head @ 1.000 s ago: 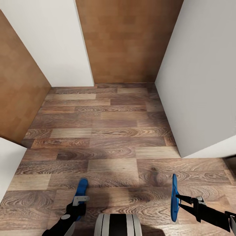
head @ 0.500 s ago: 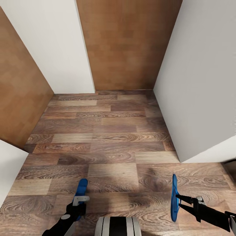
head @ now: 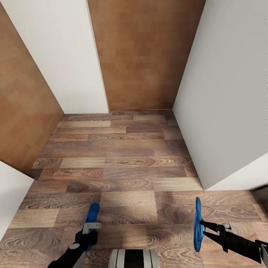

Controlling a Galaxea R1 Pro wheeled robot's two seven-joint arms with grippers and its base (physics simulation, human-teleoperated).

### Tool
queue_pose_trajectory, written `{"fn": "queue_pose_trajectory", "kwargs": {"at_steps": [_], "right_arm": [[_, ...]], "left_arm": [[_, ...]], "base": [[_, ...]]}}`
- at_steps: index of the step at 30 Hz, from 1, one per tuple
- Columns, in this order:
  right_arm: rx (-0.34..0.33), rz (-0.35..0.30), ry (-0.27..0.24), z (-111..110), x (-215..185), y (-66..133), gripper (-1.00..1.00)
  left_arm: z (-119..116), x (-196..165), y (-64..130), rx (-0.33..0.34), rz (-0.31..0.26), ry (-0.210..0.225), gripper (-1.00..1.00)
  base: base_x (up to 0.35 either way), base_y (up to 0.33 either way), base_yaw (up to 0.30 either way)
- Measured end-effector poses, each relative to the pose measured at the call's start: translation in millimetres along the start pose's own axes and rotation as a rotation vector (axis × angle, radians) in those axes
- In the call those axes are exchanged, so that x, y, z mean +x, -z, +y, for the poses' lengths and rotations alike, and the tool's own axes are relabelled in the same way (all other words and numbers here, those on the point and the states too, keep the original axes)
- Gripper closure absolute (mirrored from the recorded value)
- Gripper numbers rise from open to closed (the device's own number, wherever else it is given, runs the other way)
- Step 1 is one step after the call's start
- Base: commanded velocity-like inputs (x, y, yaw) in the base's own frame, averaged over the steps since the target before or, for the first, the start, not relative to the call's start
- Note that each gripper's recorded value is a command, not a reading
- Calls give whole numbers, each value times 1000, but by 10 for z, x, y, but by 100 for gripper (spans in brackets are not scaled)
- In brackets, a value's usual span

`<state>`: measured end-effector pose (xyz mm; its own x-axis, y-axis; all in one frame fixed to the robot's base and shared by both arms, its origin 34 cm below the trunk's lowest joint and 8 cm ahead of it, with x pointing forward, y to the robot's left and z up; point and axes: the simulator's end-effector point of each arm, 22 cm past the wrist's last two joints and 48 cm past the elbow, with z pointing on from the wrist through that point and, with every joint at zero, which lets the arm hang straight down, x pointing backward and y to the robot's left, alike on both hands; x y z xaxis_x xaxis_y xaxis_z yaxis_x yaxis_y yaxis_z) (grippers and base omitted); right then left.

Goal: In the bedroom, move the book from the bed onto either nightstand, and place the two sandals side by side next to the bed.

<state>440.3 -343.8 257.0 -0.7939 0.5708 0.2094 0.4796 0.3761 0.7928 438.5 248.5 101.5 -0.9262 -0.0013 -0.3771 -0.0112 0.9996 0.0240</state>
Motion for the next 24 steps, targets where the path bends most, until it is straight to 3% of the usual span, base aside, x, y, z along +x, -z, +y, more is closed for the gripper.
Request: {"fn": "queue_pose_trajectory", "kwargs": {"at_steps": [9, 13, 24], "right_arm": [[-26, -27, 37, 151, -70, 91, 100], [-55, -64, 84, 275, -225, 204, 100], [-122, -82, 188, 532, -294, 221, 100]], "left_arm": [[-35, -136, 77, 5, -26, 4, 100], [-104, -18, 105, 14, -8, 8, 100], [-225, 122, 147, 28, 10, 17, 100]], "base": [[0, 0, 0], [0, 0, 0], [0, 0, 0]]}}
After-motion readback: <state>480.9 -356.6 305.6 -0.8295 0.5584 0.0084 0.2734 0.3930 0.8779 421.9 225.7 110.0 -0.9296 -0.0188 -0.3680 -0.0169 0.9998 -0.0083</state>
